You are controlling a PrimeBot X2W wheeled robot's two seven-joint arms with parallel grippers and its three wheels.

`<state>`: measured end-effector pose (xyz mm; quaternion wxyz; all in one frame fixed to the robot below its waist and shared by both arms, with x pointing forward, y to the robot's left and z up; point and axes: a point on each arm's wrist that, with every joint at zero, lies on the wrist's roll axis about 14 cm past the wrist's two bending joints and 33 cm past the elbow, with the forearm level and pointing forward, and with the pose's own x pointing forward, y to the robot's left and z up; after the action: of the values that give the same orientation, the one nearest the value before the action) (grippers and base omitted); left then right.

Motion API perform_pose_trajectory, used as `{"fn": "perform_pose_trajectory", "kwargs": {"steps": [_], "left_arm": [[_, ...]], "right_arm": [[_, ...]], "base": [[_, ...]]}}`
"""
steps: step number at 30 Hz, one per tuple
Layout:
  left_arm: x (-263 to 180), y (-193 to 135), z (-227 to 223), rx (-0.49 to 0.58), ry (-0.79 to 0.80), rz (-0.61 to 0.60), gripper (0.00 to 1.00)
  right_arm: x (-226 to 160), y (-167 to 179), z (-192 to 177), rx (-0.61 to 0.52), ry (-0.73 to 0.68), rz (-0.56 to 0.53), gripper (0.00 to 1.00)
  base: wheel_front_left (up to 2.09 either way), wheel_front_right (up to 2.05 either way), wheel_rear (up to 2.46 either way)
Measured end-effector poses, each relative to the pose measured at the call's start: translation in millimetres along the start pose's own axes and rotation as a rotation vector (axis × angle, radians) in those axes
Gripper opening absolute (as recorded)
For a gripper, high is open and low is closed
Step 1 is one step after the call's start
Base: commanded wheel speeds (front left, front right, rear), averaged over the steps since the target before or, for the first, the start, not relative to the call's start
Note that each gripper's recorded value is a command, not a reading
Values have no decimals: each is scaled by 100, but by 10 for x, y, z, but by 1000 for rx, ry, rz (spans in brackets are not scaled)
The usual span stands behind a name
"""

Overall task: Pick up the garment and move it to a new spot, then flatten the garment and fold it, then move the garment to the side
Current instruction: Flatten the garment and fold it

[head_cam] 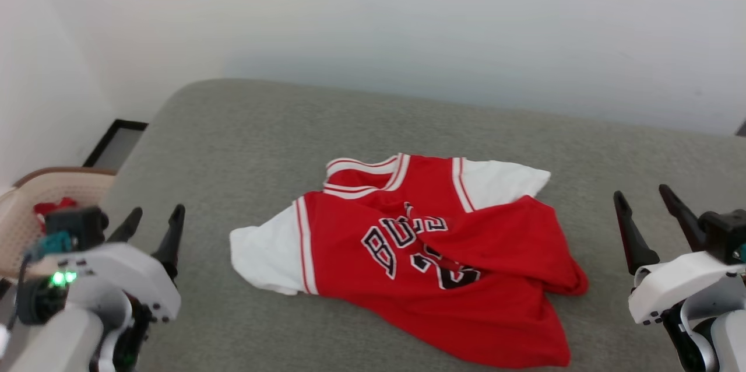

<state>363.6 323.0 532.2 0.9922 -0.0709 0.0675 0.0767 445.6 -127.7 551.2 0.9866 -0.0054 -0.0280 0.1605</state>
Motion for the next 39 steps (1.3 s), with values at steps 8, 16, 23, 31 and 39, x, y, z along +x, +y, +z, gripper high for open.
{"fn": "perform_pose_trajectory", "kwargs": {"steps": [8,16,23,31,39], "left_arm": [[-510,289,9,-35,-138,131,100],[-872,455,-148,-84,-162,233,100],[-1031,511,-248,-101,-164,296,100],[-1112,553,-318,-125,-170,352,100],[-1118,589,-330,-128,-181,376,100]], "right_arm": [[223,309,-212,9,162,103,100],[318,492,-645,20,431,166,100],[235,520,-1125,29,703,177,100],[193,532,-1465,31,871,169,100],[238,612,-1587,22,930,188,0]], "base": [[0,0,0],[0,0,0],[0,0,0],[0,0,0],[0,0,0]]}}
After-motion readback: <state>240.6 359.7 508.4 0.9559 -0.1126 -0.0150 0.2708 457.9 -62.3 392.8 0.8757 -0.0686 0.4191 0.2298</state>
